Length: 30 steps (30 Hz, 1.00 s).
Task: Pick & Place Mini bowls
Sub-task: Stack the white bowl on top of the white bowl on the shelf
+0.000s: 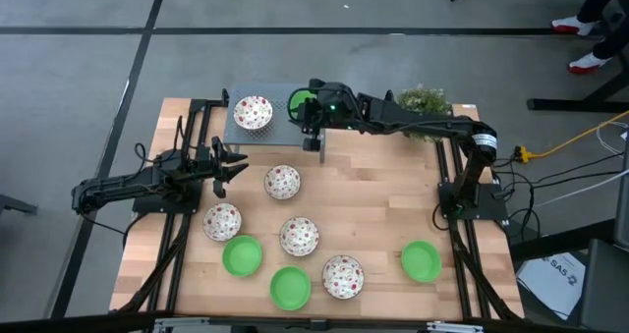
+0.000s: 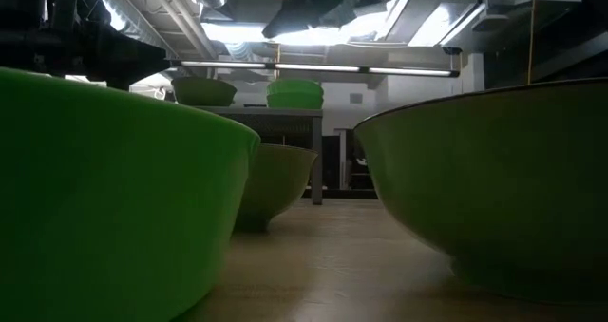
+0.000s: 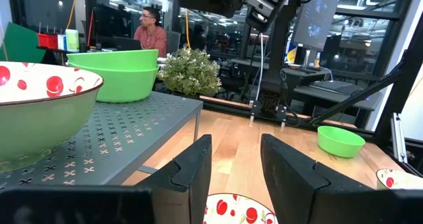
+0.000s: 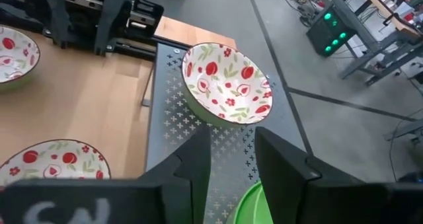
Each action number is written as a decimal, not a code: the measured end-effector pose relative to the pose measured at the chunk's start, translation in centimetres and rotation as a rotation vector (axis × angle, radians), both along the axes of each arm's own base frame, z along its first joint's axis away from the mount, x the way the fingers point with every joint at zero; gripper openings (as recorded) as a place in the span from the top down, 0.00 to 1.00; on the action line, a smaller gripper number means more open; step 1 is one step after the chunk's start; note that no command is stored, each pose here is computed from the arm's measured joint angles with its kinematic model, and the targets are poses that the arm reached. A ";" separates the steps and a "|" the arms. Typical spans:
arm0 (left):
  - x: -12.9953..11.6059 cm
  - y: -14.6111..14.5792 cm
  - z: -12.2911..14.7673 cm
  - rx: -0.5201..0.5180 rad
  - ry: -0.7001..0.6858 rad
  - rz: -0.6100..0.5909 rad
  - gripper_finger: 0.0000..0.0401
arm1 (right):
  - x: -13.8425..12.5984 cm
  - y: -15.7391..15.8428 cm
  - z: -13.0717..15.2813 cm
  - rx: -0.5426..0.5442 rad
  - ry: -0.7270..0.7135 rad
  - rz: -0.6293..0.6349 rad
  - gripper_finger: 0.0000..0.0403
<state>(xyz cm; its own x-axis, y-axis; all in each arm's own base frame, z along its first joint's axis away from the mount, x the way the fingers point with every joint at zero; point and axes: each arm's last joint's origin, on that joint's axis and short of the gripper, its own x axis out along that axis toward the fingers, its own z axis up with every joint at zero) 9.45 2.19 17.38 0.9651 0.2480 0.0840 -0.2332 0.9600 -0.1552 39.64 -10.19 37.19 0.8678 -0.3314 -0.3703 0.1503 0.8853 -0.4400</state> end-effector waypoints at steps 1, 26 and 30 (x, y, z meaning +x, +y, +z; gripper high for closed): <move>0.0 0.0 0.0 0.000 0.000 0.000 0.69 | 0.0 0.1 0.0 0.000 0.000 0.002 0.71; 0.0 0.0 0.0 0.000 0.000 0.000 0.69 | 0.3 1.4 -0.1 0.108 -0.030 0.029 0.71; 0.0 0.0 0.0 0.000 0.000 0.000 0.69 | 0.4 1.8 -0.1 0.113 -0.021 0.036 0.65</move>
<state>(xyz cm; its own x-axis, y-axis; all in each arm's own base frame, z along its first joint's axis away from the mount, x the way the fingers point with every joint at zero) 9.45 2.19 17.38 0.9652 0.2476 0.0839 -0.2328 0.9601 -0.1548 40.01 -8.41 37.04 0.8863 -0.2575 -0.3849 0.1260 0.9339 -0.3346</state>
